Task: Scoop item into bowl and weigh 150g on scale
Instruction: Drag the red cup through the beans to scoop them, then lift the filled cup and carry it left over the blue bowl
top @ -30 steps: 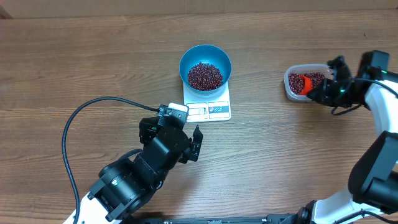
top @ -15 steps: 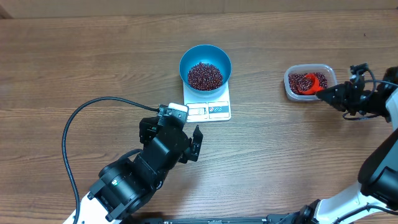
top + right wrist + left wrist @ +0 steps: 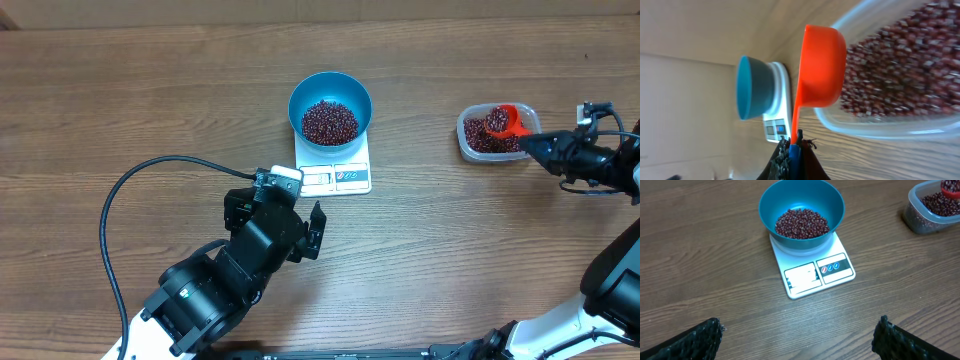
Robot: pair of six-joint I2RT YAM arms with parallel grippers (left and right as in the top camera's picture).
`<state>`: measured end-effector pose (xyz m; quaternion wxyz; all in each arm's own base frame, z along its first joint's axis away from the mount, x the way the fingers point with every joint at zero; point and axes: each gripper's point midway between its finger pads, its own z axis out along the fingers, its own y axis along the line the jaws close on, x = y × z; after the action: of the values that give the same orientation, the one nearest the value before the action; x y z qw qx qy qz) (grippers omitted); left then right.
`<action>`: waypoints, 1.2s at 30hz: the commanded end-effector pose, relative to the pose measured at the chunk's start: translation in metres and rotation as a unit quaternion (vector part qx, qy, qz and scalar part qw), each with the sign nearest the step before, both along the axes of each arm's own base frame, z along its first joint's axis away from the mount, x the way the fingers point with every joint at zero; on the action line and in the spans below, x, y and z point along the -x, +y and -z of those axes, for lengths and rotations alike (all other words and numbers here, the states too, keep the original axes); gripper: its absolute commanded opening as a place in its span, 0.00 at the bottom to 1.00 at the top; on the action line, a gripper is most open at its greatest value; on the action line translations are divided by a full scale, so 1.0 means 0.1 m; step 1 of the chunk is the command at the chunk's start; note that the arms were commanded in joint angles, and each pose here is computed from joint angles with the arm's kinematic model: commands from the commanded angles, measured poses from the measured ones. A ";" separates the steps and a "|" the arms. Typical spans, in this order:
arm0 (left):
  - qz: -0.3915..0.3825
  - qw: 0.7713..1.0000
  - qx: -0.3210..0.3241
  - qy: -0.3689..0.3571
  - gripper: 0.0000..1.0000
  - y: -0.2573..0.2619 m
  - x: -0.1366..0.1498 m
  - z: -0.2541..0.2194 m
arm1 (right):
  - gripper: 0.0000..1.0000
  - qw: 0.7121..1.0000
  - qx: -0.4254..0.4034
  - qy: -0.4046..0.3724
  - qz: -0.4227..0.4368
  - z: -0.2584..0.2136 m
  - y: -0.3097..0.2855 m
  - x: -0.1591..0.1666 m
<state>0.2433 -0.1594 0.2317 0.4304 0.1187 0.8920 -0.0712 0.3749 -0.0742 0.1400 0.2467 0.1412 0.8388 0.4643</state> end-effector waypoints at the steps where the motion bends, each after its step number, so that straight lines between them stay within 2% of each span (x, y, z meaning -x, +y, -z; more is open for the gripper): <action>1: -0.005 1.000 0.004 0.004 1.00 0.01 -0.01 0.03 | 0.04 0.998 -0.051 -0.033 -0.011 -0.17 0.12 -0.03; 14: -0.005 1.000 0.004 0.004 1.00 0.01 -0.01 0.03 | 0.04 0.986 -0.122 -0.069 -0.093 -0.44 0.78 -0.09; 27: -0.005 1.000 0.005 0.004 1.00 0.00 -0.01 0.03 | 0.04 0.963 -0.115 -0.091 -0.227 -0.46 1.76 -0.05; 36: -0.005 1.000 0.005 0.004 1.00 0.01 -0.01 0.03 | 0.04 0.950 -0.112 -0.109 -0.270 -0.53 2.24 -0.18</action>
<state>0.2435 -0.1597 0.2320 0.4310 0.1185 0.8916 -0.0719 0.3944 0.1398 0.1905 0.2153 -0.1384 0.7590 0.5987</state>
